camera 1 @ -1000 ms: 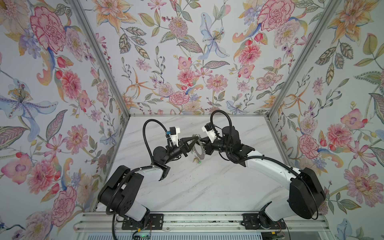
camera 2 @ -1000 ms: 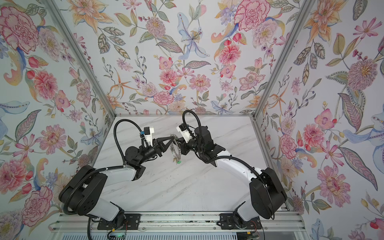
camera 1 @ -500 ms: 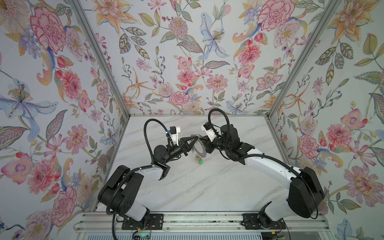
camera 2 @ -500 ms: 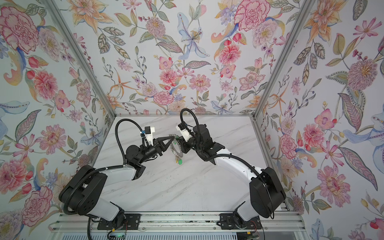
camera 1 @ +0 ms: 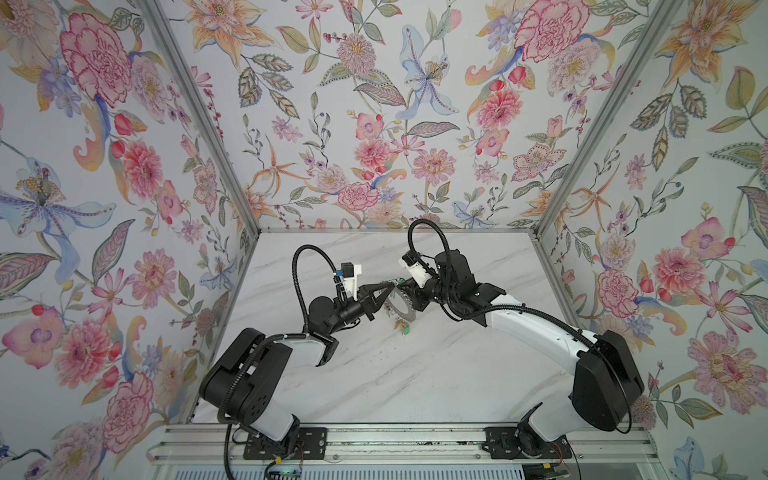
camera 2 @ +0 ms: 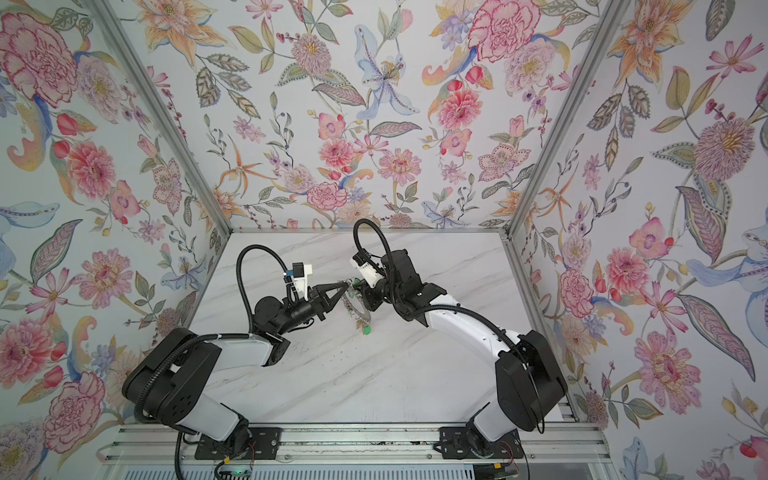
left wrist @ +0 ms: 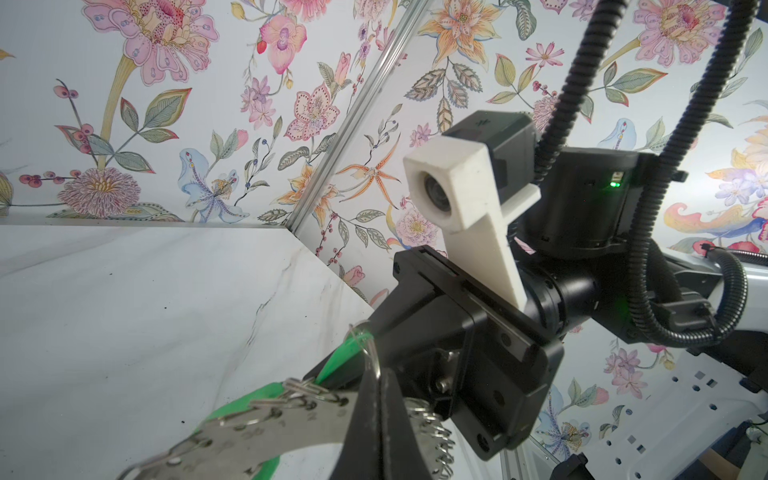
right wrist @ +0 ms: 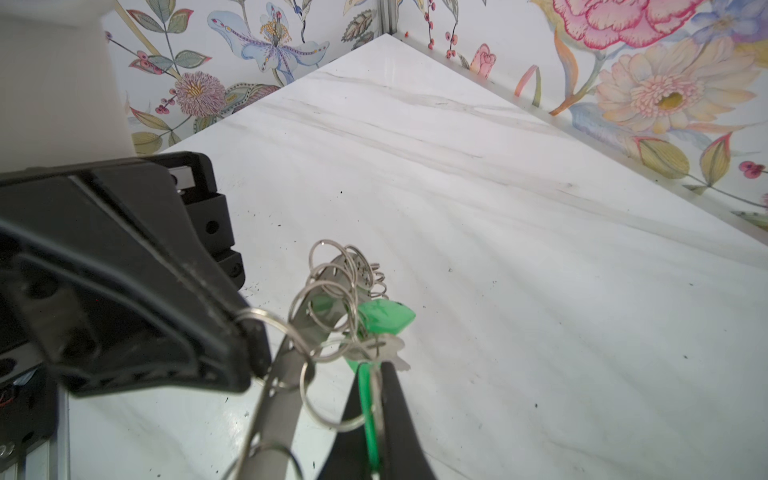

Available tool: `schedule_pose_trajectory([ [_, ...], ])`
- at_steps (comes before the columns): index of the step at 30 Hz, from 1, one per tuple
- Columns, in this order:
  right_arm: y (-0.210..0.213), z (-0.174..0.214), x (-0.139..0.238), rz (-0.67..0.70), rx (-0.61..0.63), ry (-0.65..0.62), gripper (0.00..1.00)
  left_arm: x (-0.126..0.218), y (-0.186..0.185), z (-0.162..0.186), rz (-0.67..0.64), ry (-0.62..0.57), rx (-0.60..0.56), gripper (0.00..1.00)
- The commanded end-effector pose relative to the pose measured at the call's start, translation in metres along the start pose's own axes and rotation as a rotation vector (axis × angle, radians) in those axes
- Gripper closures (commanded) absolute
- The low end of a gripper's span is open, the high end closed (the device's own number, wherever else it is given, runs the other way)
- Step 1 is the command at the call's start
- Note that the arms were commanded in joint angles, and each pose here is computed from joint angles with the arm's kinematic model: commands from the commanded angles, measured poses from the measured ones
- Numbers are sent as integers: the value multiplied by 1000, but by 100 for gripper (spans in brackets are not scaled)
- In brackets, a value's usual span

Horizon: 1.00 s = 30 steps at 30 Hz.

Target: Remove the keys from the keyring

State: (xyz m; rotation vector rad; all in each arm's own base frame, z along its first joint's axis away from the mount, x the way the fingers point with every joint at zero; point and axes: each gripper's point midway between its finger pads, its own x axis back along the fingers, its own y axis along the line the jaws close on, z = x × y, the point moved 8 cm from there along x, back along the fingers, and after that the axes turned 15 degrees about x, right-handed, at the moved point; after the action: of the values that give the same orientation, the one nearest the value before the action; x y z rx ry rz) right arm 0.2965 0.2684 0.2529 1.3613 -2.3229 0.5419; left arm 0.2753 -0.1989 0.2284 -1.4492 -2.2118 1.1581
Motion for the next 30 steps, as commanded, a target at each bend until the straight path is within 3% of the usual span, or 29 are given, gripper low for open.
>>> schedule_pose_trajectory([
  [1, -56, 19, 11, 333, -73, 146, 100, 14, -46, -10, 242, -61, -268, 100],
  [12, -56, -22, 13, 319, -21, 88, 100, 15, -16, 15, 31, 57, -338, 100],
  [21, -29, -57, 29, 297, 41, -11, 100, 15, -9, 19, -35, 88, -370, 100],
  [26, -25, -43, 29, 238, -8, -2, 100, 19, -20, 14, -1, 43, -384, 100],
  [30, -9, -16, 12, 35, -118, -8, 100, 19, -35, 5, 63, -3, -389, 100],
])
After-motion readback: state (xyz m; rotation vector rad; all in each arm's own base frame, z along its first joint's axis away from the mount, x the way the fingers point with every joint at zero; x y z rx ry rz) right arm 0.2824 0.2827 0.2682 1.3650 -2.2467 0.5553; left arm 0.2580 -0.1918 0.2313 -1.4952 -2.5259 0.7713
